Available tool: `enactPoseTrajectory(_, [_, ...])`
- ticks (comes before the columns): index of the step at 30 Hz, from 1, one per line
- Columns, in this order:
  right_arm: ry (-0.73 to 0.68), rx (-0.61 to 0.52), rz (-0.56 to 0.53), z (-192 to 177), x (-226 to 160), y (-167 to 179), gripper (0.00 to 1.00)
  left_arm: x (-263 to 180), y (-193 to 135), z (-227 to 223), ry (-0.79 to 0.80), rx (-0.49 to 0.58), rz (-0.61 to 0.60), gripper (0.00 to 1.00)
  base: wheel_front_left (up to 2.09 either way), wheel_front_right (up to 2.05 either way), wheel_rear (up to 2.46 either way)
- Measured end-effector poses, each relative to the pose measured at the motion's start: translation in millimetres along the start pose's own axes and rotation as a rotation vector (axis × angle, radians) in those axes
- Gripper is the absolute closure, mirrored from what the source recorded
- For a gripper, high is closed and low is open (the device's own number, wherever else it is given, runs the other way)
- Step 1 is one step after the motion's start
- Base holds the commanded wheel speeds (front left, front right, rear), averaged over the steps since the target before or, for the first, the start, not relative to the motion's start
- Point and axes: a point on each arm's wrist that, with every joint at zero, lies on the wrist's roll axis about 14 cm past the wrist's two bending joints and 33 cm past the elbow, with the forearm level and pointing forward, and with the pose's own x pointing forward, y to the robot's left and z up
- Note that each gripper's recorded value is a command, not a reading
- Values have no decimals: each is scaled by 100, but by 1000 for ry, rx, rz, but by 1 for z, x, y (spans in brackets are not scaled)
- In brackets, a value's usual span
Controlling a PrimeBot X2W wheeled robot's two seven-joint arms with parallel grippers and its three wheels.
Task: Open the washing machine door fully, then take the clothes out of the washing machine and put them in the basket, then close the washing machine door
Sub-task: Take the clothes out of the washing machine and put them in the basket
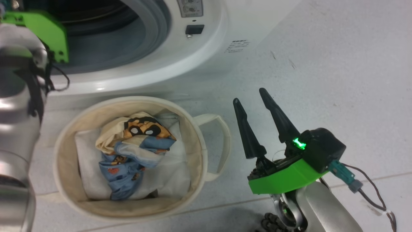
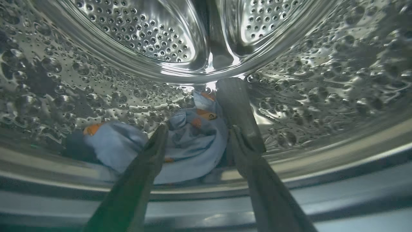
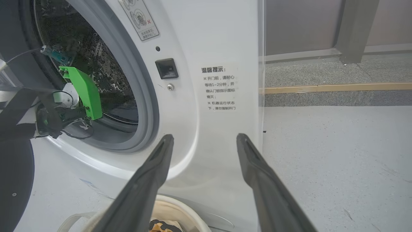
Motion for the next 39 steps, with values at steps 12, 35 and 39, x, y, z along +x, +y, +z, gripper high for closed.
enactPoseTrajectory(12, [13,-3,-59,-6,3,-21,0,34,13,-25,174,106,65,0,0,0,0])
enactPoseTrajectory(35, [17,16,-77,-9,4,-27,0,30,40,-32,259,153,156,100,0,0,0])
enactPoseTrajectory(39, [-1,19,-61,-2,4,-21,0,22,31,-16,193,116,125,100,0,0,0])
